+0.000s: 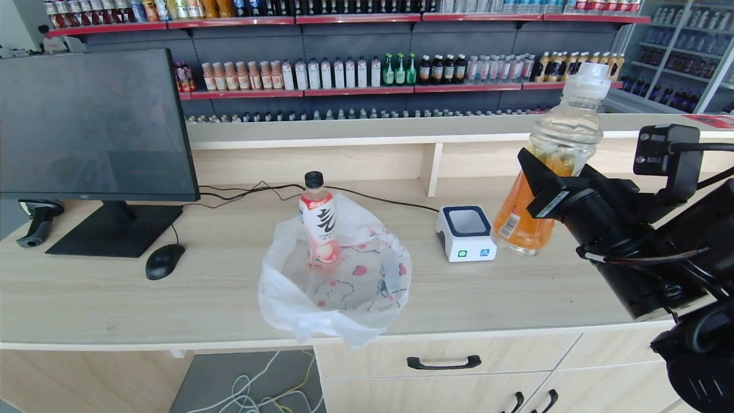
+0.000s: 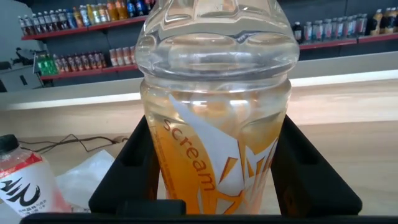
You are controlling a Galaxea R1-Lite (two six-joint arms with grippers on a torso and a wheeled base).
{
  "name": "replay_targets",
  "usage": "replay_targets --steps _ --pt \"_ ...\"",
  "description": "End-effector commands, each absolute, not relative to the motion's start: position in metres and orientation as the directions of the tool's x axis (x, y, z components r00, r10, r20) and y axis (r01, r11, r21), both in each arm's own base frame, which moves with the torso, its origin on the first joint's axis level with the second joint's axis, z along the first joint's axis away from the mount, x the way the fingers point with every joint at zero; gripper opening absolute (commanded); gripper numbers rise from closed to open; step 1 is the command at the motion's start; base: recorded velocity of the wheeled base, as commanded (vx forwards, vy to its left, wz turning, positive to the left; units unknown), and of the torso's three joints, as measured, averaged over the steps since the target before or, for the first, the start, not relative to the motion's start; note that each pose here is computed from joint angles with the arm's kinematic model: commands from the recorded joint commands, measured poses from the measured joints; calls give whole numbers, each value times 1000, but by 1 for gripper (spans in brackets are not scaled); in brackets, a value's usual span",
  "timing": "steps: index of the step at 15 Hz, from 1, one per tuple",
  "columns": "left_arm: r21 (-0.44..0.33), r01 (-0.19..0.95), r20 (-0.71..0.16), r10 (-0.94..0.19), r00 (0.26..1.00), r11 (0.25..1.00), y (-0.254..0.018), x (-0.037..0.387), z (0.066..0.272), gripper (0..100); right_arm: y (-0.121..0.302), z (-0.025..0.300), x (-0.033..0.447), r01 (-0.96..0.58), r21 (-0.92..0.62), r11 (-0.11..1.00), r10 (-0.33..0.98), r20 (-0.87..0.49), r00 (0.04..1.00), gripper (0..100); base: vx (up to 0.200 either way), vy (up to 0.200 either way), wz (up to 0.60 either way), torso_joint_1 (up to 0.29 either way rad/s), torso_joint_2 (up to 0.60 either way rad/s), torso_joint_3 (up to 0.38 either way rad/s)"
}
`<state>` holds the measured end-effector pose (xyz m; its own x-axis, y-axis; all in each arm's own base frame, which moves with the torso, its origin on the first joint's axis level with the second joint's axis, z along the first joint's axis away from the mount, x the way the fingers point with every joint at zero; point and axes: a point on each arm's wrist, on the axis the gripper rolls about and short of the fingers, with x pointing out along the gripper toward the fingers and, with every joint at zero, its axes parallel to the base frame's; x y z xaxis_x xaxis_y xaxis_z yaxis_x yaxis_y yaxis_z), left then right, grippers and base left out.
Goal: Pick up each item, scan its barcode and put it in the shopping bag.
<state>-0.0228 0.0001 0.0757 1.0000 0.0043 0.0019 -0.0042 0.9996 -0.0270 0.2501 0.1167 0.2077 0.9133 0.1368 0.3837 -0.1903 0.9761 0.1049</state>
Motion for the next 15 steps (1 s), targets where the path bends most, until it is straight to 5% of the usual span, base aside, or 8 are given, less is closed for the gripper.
replay_targets --steps 1,4,12,15 --pt "-26 -5 2 5 1000 1000 0 -23 76 100 118 207 251 -192 104 976 139 382 914 0 0 200 0 7 2 7" --pt "-23 -5 3 5 1000 1000 0 -23 76 100 118 206 252 -190 99 977 139 378 915 0 0 0 0 0 0 0" --pt "-23 -5 3 5 1000 1000 0 -23 76 100 118 206 252 -188 98 977 138 381 914 0 0 0 600 4 4 5" --pt "-23 -5 3 5 1000 1000 0 -23 76 100 118 204 252 -187 95 978 139 371 918 0 0 0 0 0 0 0"
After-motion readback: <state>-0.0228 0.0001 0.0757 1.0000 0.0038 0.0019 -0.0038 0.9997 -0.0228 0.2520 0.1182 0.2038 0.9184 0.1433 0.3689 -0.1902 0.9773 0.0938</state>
